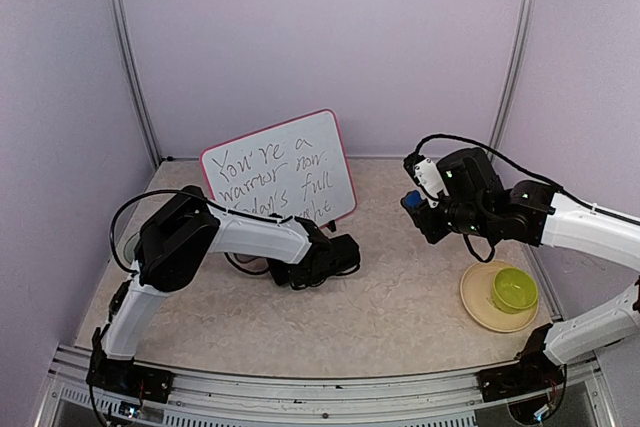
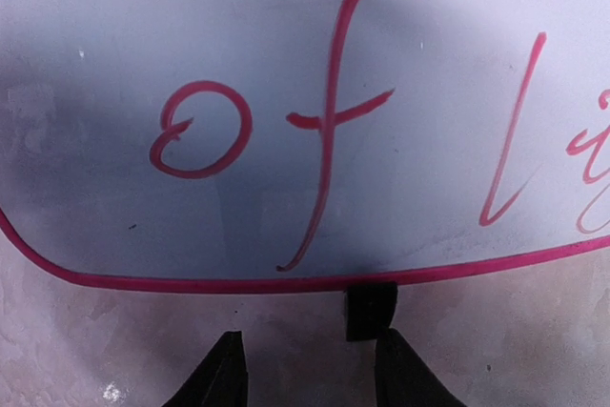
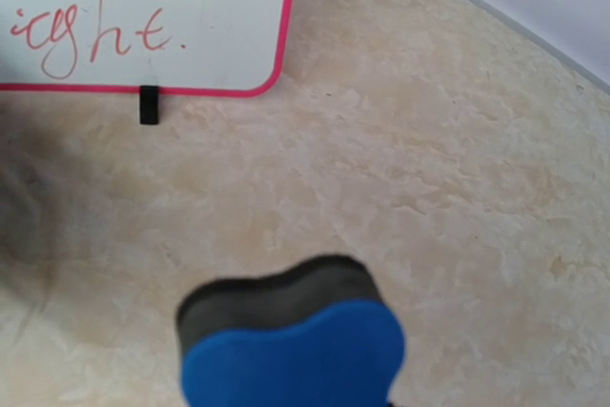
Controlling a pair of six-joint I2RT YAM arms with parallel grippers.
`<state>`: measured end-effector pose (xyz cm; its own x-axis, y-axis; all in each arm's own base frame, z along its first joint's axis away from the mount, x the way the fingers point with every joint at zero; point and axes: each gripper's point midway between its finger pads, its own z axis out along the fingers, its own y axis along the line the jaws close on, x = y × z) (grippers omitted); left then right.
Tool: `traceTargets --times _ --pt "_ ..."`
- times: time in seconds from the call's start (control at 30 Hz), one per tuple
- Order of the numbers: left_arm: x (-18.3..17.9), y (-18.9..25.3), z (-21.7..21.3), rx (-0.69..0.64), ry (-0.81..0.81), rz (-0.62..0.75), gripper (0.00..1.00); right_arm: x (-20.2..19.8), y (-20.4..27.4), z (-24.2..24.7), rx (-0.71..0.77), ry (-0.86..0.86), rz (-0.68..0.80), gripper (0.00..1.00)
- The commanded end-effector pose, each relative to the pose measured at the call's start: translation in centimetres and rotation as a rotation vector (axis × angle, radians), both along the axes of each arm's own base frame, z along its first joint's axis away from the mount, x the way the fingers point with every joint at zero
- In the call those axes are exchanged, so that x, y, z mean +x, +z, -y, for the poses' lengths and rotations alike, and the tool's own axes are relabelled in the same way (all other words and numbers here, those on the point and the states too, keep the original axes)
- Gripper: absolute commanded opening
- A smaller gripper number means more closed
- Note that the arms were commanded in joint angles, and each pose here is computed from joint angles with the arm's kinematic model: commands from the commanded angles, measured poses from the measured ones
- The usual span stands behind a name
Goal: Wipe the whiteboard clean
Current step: Move the whiteboard to the center of the board.
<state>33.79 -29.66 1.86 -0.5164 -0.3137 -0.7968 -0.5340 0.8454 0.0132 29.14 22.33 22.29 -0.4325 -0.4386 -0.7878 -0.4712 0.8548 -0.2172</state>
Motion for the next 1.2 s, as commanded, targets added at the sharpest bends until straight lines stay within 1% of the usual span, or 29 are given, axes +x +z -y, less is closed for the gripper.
traceTargets --times 0.0,0.4,0.57,0.83,0.9,0.97,1.0,1.1,1.17 --pt "0.3 -0.4 -0.5 0.026 0.012 -0.006 0.45 0.1 0.8 0.4 0.028 -0.007 0.02 0.32" --pt "1.2 -1.0 -1.2 0.019 0.051 -0.004 0.44 0.0 0.9 0.2 0.033 0.0 0.02 0.32" --pt "1.4 -1.5 -1.0 0.018 0.056 -0.011 0.39 0.0 0.9 0.1 0.032 0.004 0.017 0.32" --pt "1.2 -1.6 -1.2 0.024 0.063 -0.011 0.21 0.0 1.1 0.2 0.036 0.006 0.021 0.32" --pt "1.1 -1.5 -1.2 0.032 0.058 -0.008 0.21 -0.1 1.0 0.2 0.035 0.006 0.02 0.33" --pt "0.8 -1.3 -1.0 0.043 0.045 -0.001 0.24 0.0 1.1 0.1 0.037 0.007 0.02 0.32" --pt "0.6 -1.0 -0.8 0.047 0.04 0.008 0.28 -0.1 1.1 0.1 0.038 0.007 0.019 0.32" --pt "0.2 -0.5 -0.5 0.054 0.031 0.022 0.47 0.0 1.2 0.0 0.04 0.009 0.021 0.33" --pt "0.1 -0.3 -0.4 0.048 0.03 0.022 0.52 0.0 1.2 0.0 0.041 0.012 0.021 0.33"
